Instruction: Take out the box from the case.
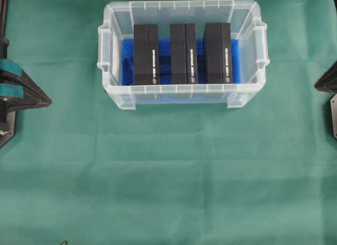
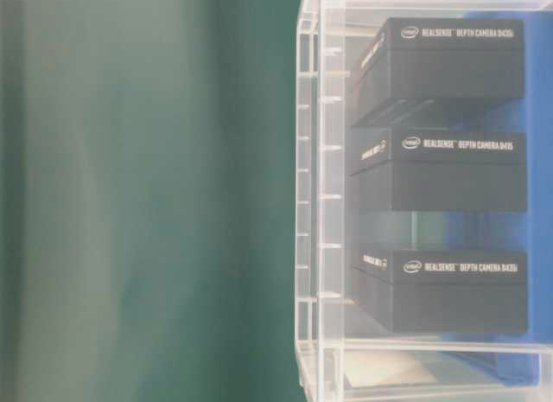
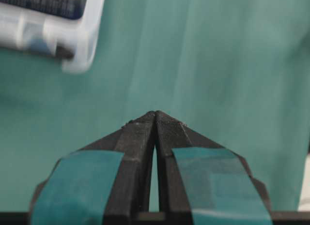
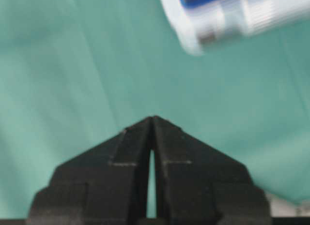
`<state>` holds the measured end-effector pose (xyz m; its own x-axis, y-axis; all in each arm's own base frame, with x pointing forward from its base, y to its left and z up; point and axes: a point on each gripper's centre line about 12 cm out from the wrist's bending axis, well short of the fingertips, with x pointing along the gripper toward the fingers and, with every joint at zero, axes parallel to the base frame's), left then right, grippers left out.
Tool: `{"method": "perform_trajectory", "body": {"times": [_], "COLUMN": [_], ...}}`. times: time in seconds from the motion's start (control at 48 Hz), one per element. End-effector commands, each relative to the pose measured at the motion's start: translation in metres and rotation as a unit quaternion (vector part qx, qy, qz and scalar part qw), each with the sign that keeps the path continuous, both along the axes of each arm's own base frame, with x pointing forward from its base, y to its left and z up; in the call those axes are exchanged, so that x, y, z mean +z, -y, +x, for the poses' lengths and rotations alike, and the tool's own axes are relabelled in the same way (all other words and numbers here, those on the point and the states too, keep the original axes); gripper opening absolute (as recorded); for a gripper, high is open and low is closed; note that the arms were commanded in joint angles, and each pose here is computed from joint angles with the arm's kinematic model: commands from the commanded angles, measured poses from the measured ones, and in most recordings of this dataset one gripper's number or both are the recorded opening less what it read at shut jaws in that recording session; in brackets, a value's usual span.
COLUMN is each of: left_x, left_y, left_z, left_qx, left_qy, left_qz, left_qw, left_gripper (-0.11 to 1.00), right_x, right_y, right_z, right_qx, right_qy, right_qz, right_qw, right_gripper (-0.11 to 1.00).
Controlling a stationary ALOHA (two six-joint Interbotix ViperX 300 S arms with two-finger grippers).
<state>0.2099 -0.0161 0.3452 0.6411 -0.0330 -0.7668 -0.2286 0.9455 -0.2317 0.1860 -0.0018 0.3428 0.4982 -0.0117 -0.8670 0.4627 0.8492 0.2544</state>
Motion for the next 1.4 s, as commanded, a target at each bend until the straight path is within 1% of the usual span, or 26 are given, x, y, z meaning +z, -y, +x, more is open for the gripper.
{"method": "perform_trajectory", "body": {"times": [0.0,0.146,0.229,0.292,0.375,0.438,0.458,0.5,0.562,0.646,0.708,0.792,0.875,0.917,1.0,1.062,1.188,1.271,1.375], "left_x": [0.007,0.007,0.009,0.01,0.01,0.01,0.01,0.009,0.006,0.005,0.004,0.007,0.01,0.01,0.01,0.009,0.009,0.008,0.009], "left_y": [0.0,0.0,0.0,0.0,0.0,0.0,0.0,0.0,-0.001,-0.001,0.0,0.001,0.001,0.0,0.0,-0.002,-0.003,-0.007,-0.017], "left_z": [0.0,0.001,0.002,0.002,0.002,0.003,0.003,0.003,0.001,-0.003,-0.006,-0.006,-0.004,-0.002,0.001,0.004,0.008,0.007,0.006], "left_qx": [0.004,0.008,0.023,0.046,0.092,0.134,0.149,0.179,0.231,0.282,0.309,0.331,0.343,0.345,0.348,0.353,0.358,0.367,0.386], "left_qy": [-0.009,-0.009,-0.009,-0.012,-0.017,-0.027,-0.031,-0.042,-0.066,-0.094,-0.109,-0.118,-0.122,-0.123,-0.126,-0.128,-0.133,-0.132,-0.126], "left_qz": [0.0,-0.004,-0.017,-0.035,-0.072,-0.102,-0.111,-0.13,-0.158,-0.18,-0.186,-0.192,-0.196,-0.193,-0.186,-0.178,-0.175,-0.176,-0.18], "left_qw": [1.0,0.9999,0.9996,0.9982,0.993,0.9853,0.9821,0.9743,0.9578,0.9378,0.9264,0.9161,0.9107,0.9102,0.9101,0.9096,0.9074,0.904,0.8959], "left_gripper": [0.01,0.01,0.01,0.01,0.01,0.01,0.01,0.01,0.01,0.01,0.01,0.01,0.01,0.01,0.01,0.01,0.01,0.01,0.01], "right_x": [0.003,0.004,0.003,0.002,-0.001,-0.002,-0.003,-0.003,-0.004,-0.002,-0.003,-0.003,-0.003,-0.002,-0.001,0.001,0.003,0.002,0.001], "right_y": [0.002,0.003,0.003,0.003,0.003,0.004,0.004,0.004,0.004,0.004,0.004,0.004,0.004,0.005,0.005,0.006,0.009,0.013,0.019], "right_z": [-0.002,-0.002,-0.002,-0.003,-0.002,-0.001,0.0,0.0,0.002,0.003,0.005,0.004,0.003,0.003,0.003,0.004,0.009,0.01,0.012], "right_qx": [-0.019,-0.038,-0.059,-0.094,-0.155,-0.194,-0.211,-0.235,-0.264,-0.302,-0.334,-0.37,-0.402,-0.413,-0.419,-0.42,-0.425,-0.43,-0.439], "right_qy": [-0.024,-0.022,-0.027,-0.035,-0.044,-0.048,-0.05,-0.049,-0.049,-0.048,-0.052,-0.068,-0.091,-0.101,-0.116,-0.115,-0.109,-0.106,-0.103], "right_qz": [0.002,0.007,0.018,0.037,0.064,0.079,0.088,0.1,0.114,0.132,0.145,0.155,0.156,0.154,0.145,0.142,0.13,0.118,0.106], "right_qw": [0.9995,0.999,0.9977,0.9943,0.9849,0.9767,0.9722,0.9656,0.9564,0.9428,0.9299,0.9133,0.8976,0.892,0.8888,0.8889,0.8893,0.8888,0.8862], "right_gripper": [0.01,0.01,0.01,0.01,0.01,0.01,0.01,0.01,0.01,0.01,0.01,0.01,0.01,0.01,0.01,0.01,0.01,0.01,0.01]}}
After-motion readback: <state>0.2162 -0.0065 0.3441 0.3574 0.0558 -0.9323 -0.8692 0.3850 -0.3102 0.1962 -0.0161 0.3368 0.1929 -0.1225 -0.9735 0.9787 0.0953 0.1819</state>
